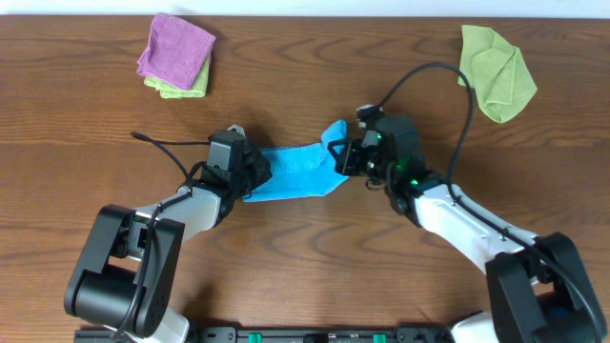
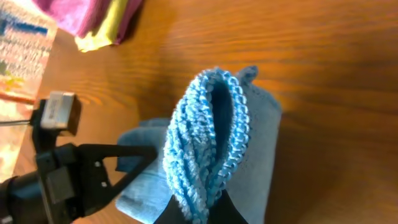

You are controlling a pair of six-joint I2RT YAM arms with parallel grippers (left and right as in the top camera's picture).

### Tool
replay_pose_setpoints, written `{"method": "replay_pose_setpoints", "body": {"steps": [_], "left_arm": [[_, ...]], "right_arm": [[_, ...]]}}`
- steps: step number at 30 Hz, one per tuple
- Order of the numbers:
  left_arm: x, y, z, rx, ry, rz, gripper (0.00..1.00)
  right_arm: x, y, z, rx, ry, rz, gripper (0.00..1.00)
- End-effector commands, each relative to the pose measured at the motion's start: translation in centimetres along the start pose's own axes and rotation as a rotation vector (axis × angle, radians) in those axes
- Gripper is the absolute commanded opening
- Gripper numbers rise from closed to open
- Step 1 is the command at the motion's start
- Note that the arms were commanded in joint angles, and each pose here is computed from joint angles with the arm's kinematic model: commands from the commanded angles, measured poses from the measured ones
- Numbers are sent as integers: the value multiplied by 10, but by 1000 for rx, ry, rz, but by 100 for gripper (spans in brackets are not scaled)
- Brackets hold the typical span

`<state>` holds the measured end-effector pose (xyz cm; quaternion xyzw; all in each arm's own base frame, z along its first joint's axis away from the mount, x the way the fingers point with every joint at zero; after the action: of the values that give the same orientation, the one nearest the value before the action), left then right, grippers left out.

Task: Fold the cloth
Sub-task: 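Fold the strip's right end toward the left gripper with the right gripper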

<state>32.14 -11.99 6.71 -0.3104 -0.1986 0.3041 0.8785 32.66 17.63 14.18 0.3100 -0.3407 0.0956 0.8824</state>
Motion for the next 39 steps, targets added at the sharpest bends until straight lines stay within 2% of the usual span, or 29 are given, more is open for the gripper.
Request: {"method": "replay_pose_setpoints", "body": {"steps": [1,8,21,30,39], "left_arm": [[5,-8,-2,-15,-4,-18,6],[4,-8,-2,-21,5,-18,6],[7,-17,7,-67,15,-43,6],[39,-21,71,-72,-104,-45,6],[50,-18,114,-30,-217,-55,6]], "right_arm": [[24,22,0,-11,-48,106,1],[36,44,-12,5,-38,158,1],[8,84,-44,80,54,239,1],[-1,95,-49,76,62,266,1],[-5,101,-60,79,40,283,1]]}}
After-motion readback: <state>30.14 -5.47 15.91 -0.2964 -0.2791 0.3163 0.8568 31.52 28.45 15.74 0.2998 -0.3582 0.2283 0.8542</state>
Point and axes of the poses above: each gripper's point midway between its finger pads, its own z axis back along the fingers, its own y axis along the line the jaws close on, x = y × z, the point moved 8 cm from there along z, back along the fingers, and after that the axes turned 13 degrees about z, right-handed, at the moved point
